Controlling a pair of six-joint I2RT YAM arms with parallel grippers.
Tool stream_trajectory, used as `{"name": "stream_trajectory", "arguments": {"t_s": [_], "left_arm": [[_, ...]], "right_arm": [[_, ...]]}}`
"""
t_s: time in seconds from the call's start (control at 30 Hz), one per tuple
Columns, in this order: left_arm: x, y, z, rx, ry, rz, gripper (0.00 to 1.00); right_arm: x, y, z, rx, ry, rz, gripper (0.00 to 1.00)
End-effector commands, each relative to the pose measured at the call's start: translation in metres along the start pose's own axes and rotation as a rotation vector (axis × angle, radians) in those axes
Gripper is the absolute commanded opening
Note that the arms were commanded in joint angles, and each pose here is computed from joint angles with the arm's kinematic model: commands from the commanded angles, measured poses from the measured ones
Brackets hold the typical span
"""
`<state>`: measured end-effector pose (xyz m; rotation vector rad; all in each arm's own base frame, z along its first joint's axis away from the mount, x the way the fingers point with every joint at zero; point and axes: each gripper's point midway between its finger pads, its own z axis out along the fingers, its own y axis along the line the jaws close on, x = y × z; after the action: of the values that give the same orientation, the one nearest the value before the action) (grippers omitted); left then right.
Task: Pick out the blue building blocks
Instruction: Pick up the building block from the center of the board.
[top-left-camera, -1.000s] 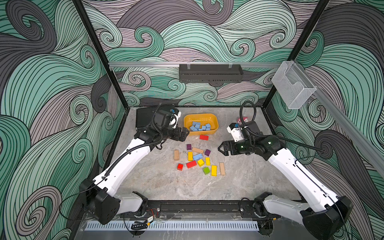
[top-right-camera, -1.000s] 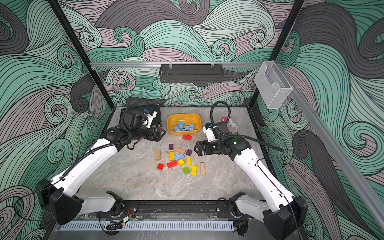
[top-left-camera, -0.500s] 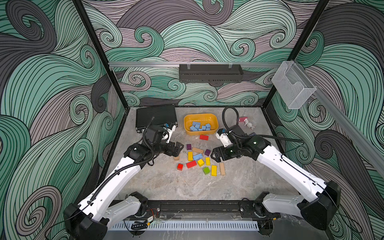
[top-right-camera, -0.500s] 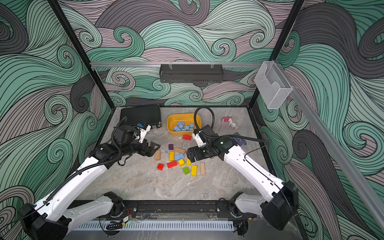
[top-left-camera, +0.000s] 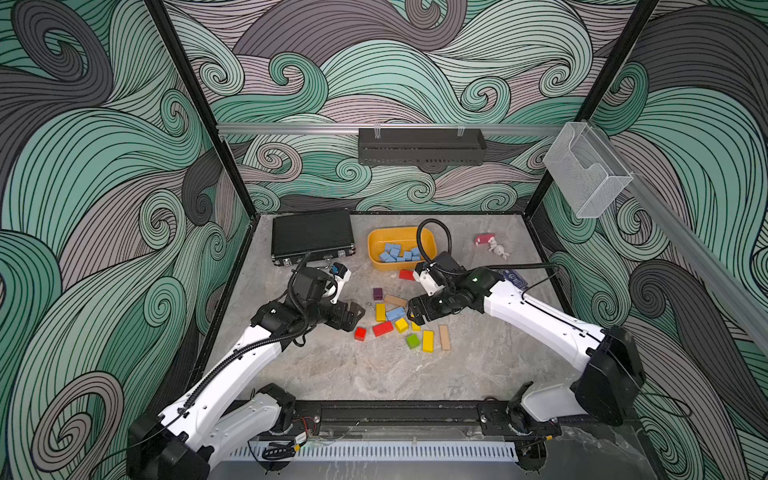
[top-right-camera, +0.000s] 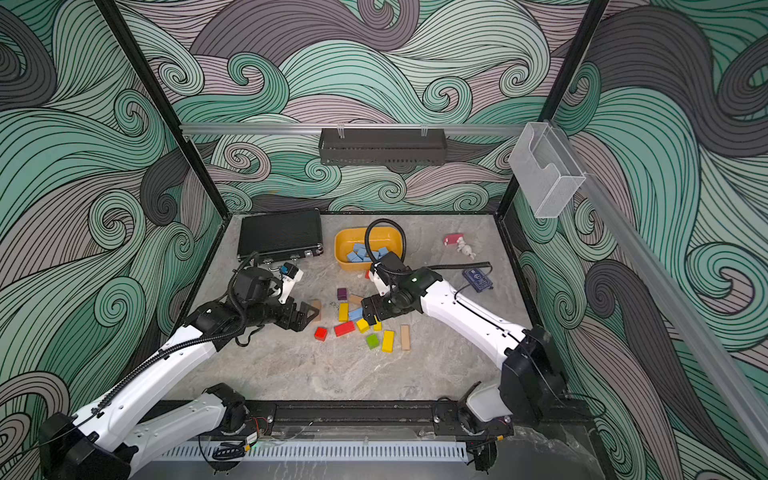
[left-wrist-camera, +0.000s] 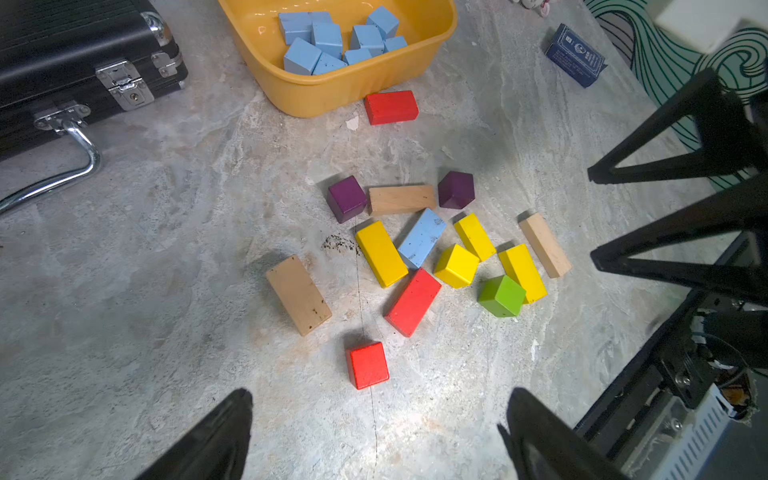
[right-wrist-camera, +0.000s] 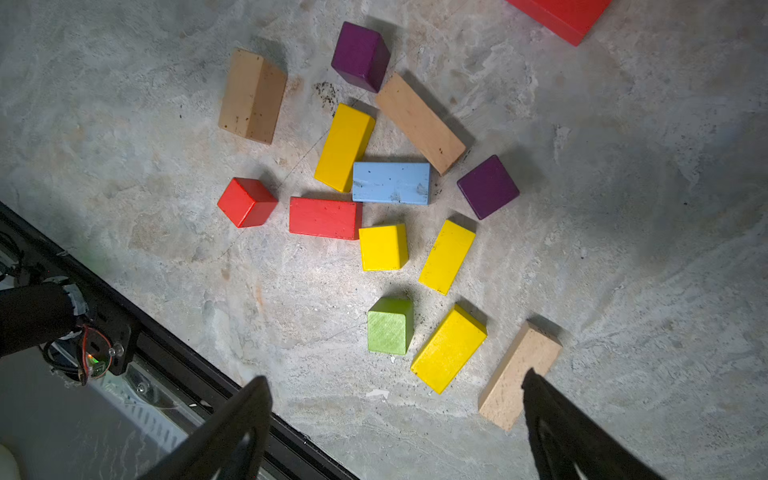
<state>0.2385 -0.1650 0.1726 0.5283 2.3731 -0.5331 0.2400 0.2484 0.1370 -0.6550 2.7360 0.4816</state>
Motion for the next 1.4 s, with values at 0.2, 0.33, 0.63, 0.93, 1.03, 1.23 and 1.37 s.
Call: {"name": "stream_trajectory", "arguments": {"t_s": [0.2, 0.33, 0.63, 0.93, 1.03, 1.23, 1.37], "left_arm": [[0.001, -0.005, 0.0, 0.026, -0.032, 0.027, 0.94], [0.008, -0.003, 0.001, 0.021, -0.022, 0.035, 0.94], [0.018, 0.003, 0.002, -0.001, -0.018, 0.038, 0.94], [0.02, 0.008, -0.002, -0.033, -0.03, 0.046, 0.94], [0.023, 0.009, -0.002, -0.04, -0.025, 0.048, 0.94], [0.024, 0.01, -0.001, -0.041, -0.018, 0.056, 0.94], [0.027, 0.01, -0.001, -0.045, -0.012, 0.058, 0.94]], "right_arm": [[-0.024, 0.012, 0.027, -0.006, 0.006, -0.047, 0.91], [-0.025, 0.013, 0.042, 0.0, 0.03, -0.048, 0.88], [-0.027, 0.014, 0.071, 0.025, 0.084, -0.052, 0.84], [-0.029, 0.008, 0.091, 0.068, 0.112, -0.048, 0.84], [-0.027, 0.005, 0.097, 0.081, 0.123, -0.046, 0.84], [-0.026, 0.001, 0.107, 0.103, 0.134, -0.036, 0.84], [-0.028, 0.001, 0.113, 0.106, 0.135, -0.031, 0.84]]}}
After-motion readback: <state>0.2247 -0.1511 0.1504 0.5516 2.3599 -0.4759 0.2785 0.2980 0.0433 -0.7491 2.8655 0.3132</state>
